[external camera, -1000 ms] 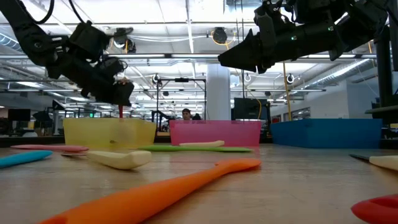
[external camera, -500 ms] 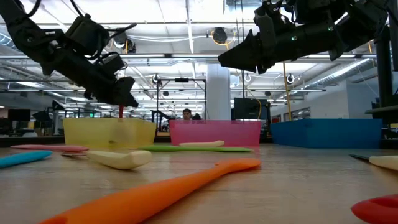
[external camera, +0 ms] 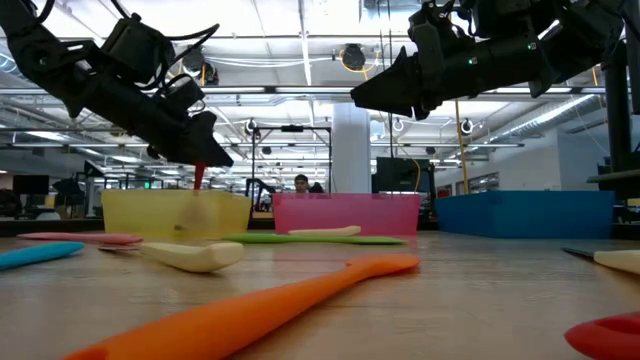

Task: Pick & Place Kitchen Items
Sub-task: Put the red serving spoon into the yellow bin, then put the green spatula into the red bin

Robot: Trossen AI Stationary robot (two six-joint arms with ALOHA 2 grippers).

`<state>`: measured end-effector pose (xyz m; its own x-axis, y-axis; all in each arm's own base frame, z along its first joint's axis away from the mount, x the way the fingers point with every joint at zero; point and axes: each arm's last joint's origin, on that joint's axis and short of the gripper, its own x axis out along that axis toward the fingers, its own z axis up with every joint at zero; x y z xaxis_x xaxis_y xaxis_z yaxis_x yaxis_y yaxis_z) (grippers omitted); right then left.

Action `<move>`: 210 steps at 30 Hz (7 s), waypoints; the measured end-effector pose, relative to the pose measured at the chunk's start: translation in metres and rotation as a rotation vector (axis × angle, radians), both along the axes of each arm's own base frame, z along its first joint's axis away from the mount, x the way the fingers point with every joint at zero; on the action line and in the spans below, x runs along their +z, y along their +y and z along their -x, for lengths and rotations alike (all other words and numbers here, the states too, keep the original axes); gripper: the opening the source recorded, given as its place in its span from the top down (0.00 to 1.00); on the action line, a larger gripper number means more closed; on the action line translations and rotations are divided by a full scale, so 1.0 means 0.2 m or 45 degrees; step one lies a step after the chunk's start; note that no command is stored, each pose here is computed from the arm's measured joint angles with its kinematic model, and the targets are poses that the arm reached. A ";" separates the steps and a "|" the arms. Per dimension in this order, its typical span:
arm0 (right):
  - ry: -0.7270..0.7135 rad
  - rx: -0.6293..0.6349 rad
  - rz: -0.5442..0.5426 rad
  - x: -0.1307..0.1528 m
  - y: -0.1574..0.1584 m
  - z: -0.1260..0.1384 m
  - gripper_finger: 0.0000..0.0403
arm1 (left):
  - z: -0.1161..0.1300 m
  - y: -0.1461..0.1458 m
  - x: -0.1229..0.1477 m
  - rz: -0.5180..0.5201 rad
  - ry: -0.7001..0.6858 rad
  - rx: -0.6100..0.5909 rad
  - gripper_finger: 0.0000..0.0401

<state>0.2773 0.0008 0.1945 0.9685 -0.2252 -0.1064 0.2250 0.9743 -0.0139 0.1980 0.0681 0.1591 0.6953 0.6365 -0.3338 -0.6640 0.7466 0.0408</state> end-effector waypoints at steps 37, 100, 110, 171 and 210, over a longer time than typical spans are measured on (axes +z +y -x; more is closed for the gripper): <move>0.009 0.000 -0.001 0.00 0.00 0.00 0.61 | -0.03 0.28 0.12 -0.405 0.692 -0.052 0.91; 0.030 0.127 -0.015 -0.01 0.01 0.00 0.58 | -0.24 -0.25 0.13 -0.036 0.144 -0.740 0.42; 0.031 0.127 -0.006 -0.01 0.01 0.00 0.51 | -0.32 -0.34 -0.05 0.155 0.201 -0.813 0.50; 0.796 0.350 0.278 -0.48 -0.02 0.00 0.52 | -0.38 -0.42 -0.38 0.498 0.325 -0.800 0.83; 0.769 0.318 0.627 -0.48 -0.02 -0.03 0.99 | -0.41 -0.44 -0.33 0.632 0.148 -0.949 0.84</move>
